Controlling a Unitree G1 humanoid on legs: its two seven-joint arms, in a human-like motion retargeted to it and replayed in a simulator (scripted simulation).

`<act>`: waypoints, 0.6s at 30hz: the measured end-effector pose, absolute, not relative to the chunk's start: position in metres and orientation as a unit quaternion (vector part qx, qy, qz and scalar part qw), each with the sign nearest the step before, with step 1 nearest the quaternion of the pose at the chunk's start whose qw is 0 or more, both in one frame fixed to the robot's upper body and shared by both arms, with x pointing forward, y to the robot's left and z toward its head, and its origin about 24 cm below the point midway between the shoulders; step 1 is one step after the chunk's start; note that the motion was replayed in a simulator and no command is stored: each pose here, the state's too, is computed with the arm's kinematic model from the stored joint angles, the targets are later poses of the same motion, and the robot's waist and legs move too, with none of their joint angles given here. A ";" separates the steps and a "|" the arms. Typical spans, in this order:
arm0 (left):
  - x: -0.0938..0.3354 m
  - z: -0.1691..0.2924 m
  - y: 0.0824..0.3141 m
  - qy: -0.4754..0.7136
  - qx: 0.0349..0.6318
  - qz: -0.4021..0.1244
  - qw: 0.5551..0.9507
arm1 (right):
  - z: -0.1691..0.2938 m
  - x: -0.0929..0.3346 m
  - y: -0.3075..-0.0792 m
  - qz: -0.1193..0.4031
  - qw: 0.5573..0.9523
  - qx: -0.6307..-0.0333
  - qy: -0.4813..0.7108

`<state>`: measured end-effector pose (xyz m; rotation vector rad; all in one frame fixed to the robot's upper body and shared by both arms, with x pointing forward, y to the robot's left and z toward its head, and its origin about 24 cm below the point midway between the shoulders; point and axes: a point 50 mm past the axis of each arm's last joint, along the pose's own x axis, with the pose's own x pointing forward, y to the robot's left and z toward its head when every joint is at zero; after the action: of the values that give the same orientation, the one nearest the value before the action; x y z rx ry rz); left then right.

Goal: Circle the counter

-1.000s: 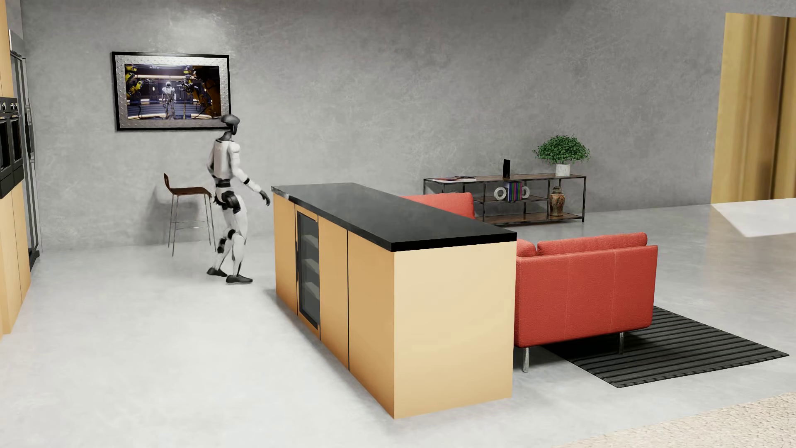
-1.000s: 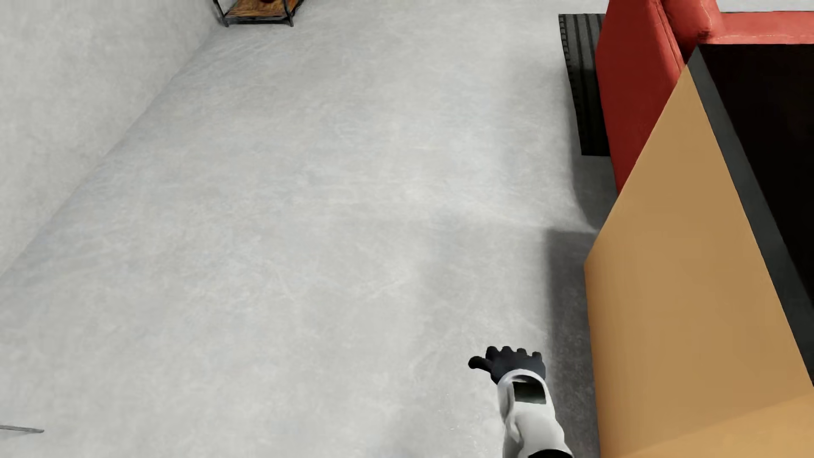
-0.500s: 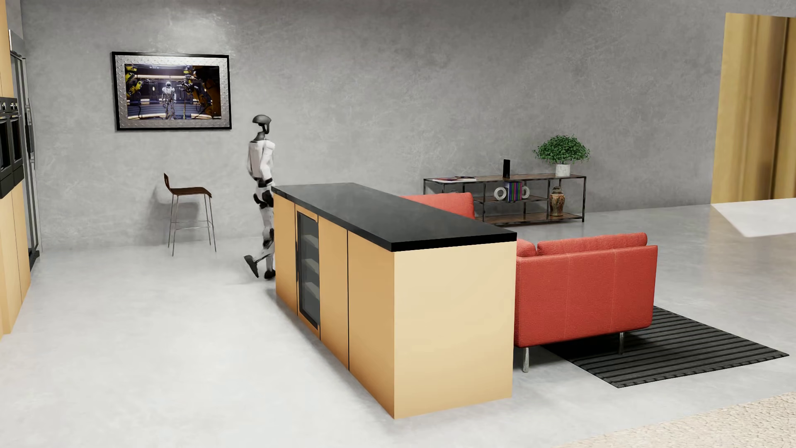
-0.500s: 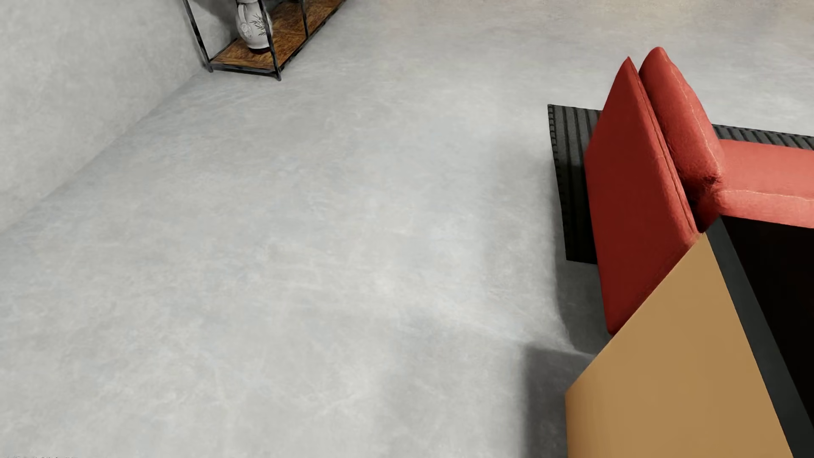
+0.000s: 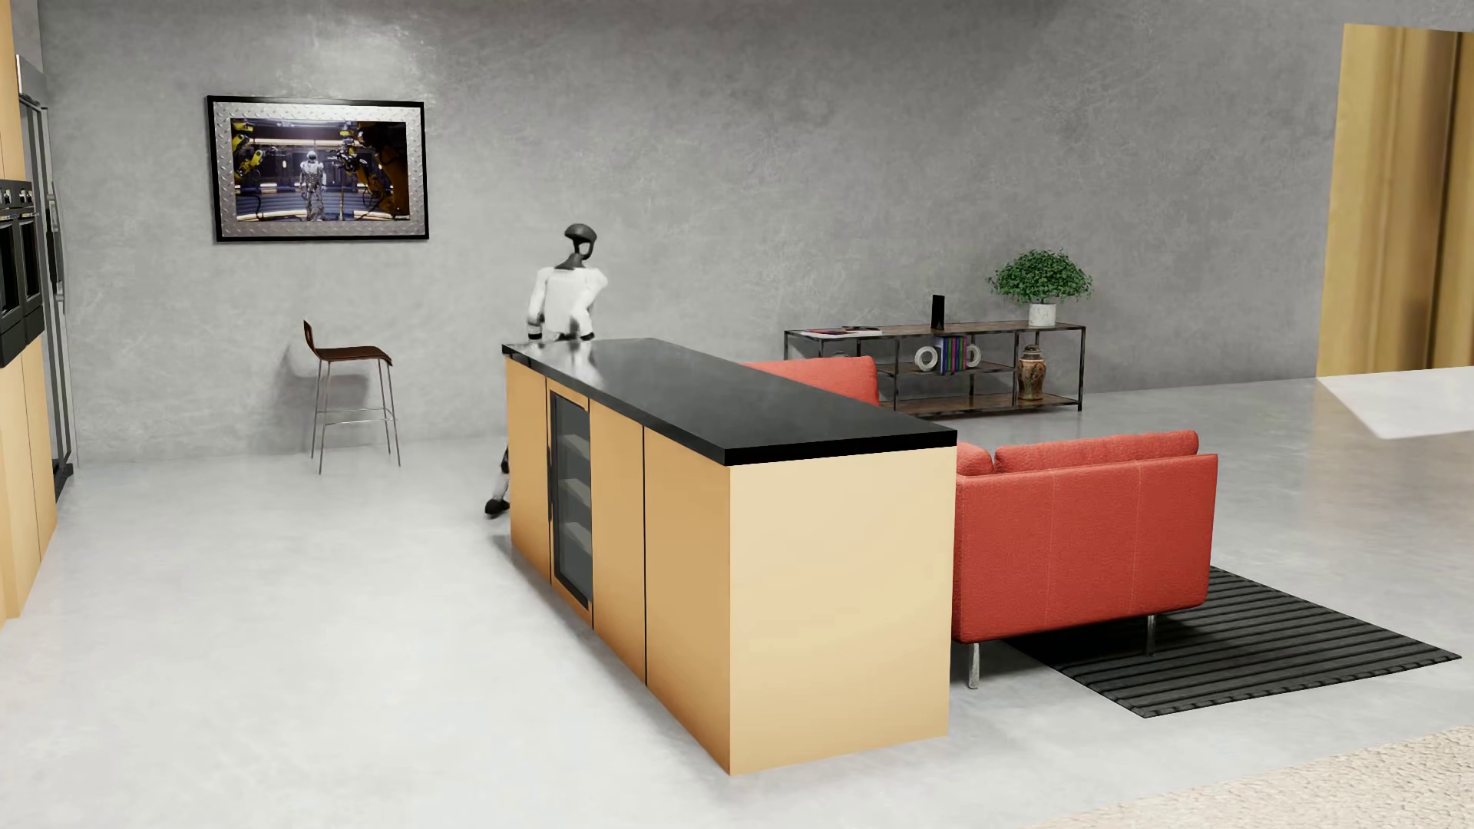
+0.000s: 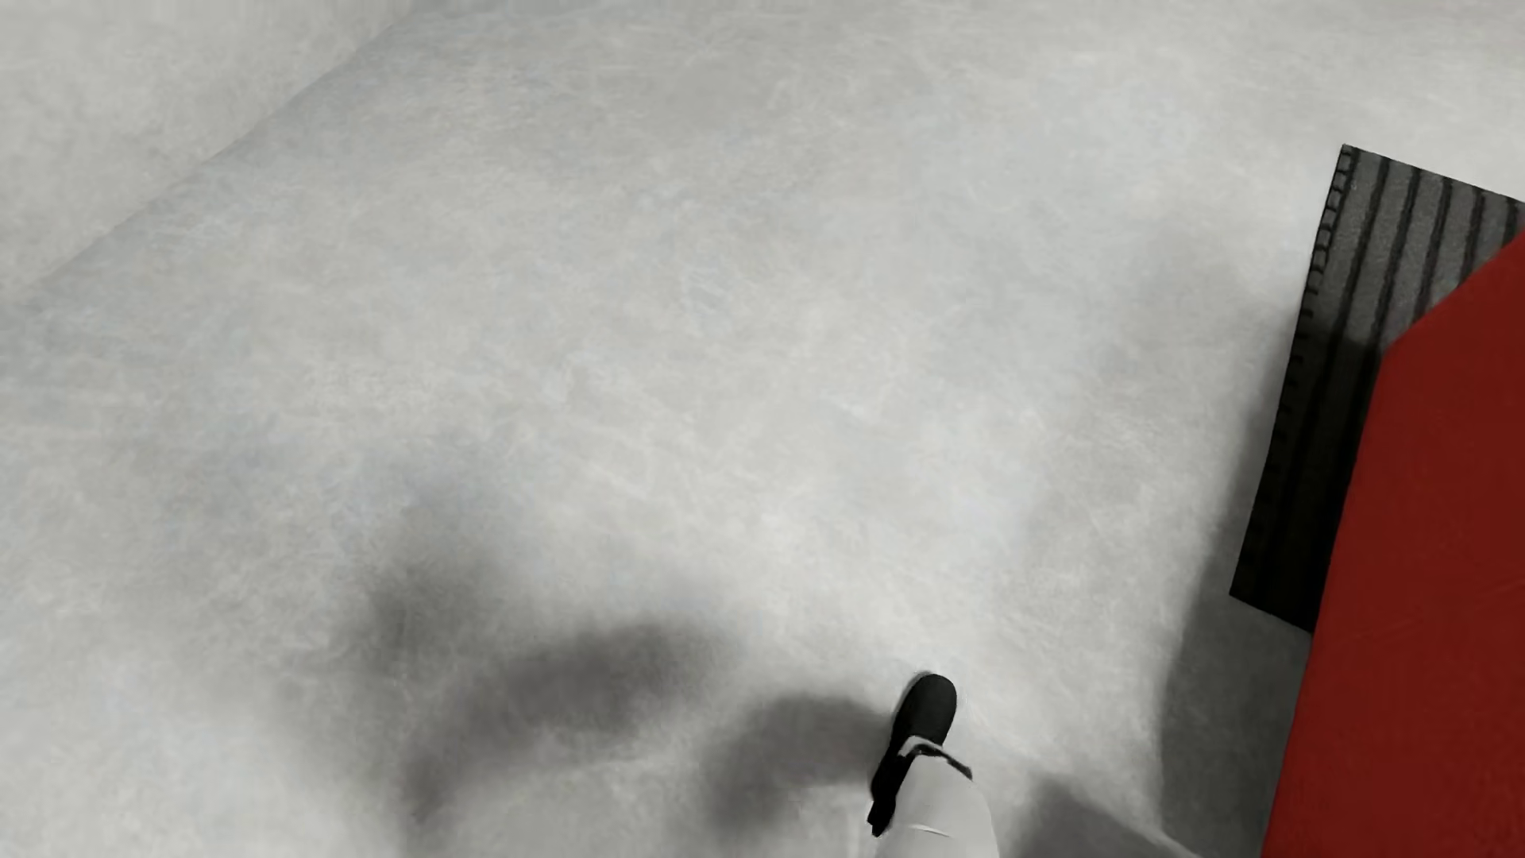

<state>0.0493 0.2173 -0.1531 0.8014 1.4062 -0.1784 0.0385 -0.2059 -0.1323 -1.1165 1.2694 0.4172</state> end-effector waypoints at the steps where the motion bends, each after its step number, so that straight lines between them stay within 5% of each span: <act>1: 0.032 -0.154 0.223 0.647 0.357 -0.079 0.669 | -0.126 0.063 -0.213 0.134 0.673 -0.491 0.536; 4: 0.006 -0.153 0.221 0.650 0.363 -0.084 0.663 | -0.112 0.142 -0.226 -0.006 0.744 -0.458 0.486; 5: 0.012 -0.152 0.213 0.628 0.366 -0.086 0.682 | -0.110 0.167 -0.227 -0.013 0.740 -0.456 0.494; 7: 0.035 -0.147 0.193 0.569 0.366 -0.072 0.733 | -0.088 0.226 -0.221 0.060 0.678 -0.560 0.472; 9: 0.059 -0.138 0.184 0.525 0.350 -0.049 0.774 | -0.038 0.297 -0.187 0.146 0.607 -0.727 0.287; 10: 0.069 -0.135 0.183 0.511 0.361 -0.055 0.778 | -0.010 0.321 -0.169 0.140 0.624 -0.744 0.195; 13: 0.098 -0.127 0.193 0.485 0.401 -0.102 0.770 | 0.061 0.344 -0.151 0.012 0.767 -0.640 0.037; 18: 0.156 -0.093 0.212 0.395 0.449 -0.056 0.800 | 0.078 0.301 -0.191 -0.120 0.858 -0.499 -0.030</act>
<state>0.1559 0.2121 -0.0931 0.9626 0.8468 -0.1197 0.3012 -0.1912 0.0778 -1.0481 -0.0628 -0.2512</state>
